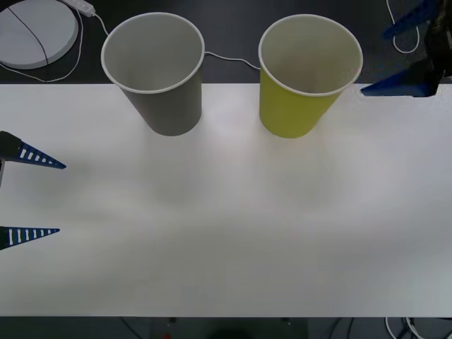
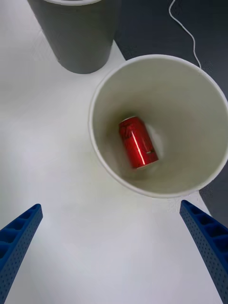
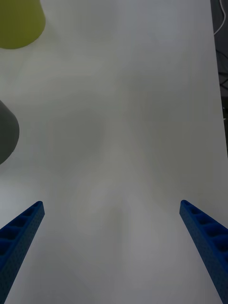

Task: Put the can into the green bin and the plastic bottle into the gray bin

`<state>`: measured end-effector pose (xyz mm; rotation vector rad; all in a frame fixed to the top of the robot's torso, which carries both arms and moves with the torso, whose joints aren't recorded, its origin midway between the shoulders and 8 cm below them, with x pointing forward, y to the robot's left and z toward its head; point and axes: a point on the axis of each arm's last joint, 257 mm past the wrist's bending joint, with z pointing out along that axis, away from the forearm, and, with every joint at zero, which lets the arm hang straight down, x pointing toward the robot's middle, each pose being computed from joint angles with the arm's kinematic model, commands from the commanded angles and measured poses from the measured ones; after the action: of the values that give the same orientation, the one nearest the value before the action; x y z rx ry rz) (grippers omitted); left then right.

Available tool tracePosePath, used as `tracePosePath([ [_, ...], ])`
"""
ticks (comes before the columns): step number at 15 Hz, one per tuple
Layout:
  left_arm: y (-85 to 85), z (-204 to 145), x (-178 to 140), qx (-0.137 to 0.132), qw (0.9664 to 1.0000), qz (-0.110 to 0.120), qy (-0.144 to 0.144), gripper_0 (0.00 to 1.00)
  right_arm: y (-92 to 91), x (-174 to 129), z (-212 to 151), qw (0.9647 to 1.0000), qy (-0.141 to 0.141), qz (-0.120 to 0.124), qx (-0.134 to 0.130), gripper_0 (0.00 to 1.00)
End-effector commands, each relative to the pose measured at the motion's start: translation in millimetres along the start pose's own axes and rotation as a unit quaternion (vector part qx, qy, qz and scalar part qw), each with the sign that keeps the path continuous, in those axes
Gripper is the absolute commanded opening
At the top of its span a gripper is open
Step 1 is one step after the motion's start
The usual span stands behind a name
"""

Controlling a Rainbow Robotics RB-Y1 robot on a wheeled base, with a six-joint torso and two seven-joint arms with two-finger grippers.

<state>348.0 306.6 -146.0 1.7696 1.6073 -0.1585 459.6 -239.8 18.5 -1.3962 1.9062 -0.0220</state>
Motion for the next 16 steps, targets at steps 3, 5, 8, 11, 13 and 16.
tracePosePath([
  [3,0.0,0.0,0.0,0.000,1.0000,0.000,0.000,1.00,33.7,45.4,-9.3,0.9973,-0.029,-0.057,-0.037,1.00],
  [5,0.0,0.0,0.0,0.000,1.0000,0.000,0.000,1.00,54.4,65.9,-9.2,0.9947,-0.036,-0.074,-0.061,1.00],
  [8,0.0,0.0,0.0,0.000,1.0000,0.000,0.000,1.00,79.3,88.2,-6.2,0.9898,-0.053,-0.105,-0.079,1.00],
  [11,0.0,0.0,0.0,0.000,1.0000,0.000,0.000,1.00,100.0,106.1,-2.1,0.9872,-0.079,-0.111,-0.082,1.00],
  [13,0.0,0.0,0.0,0.000,1.0000,0.000,0.000,1.00,113.7,114.4,1.4,0.9854,-0.099,-0.109,-0.085,1.00],
  [16,0.0,0.0,0.0,0.000,1.0000,0.000,0.000,1.00,125.2,130.2,2.0,0.9827,-0.114,-0.127,-0.072,1.00],
])
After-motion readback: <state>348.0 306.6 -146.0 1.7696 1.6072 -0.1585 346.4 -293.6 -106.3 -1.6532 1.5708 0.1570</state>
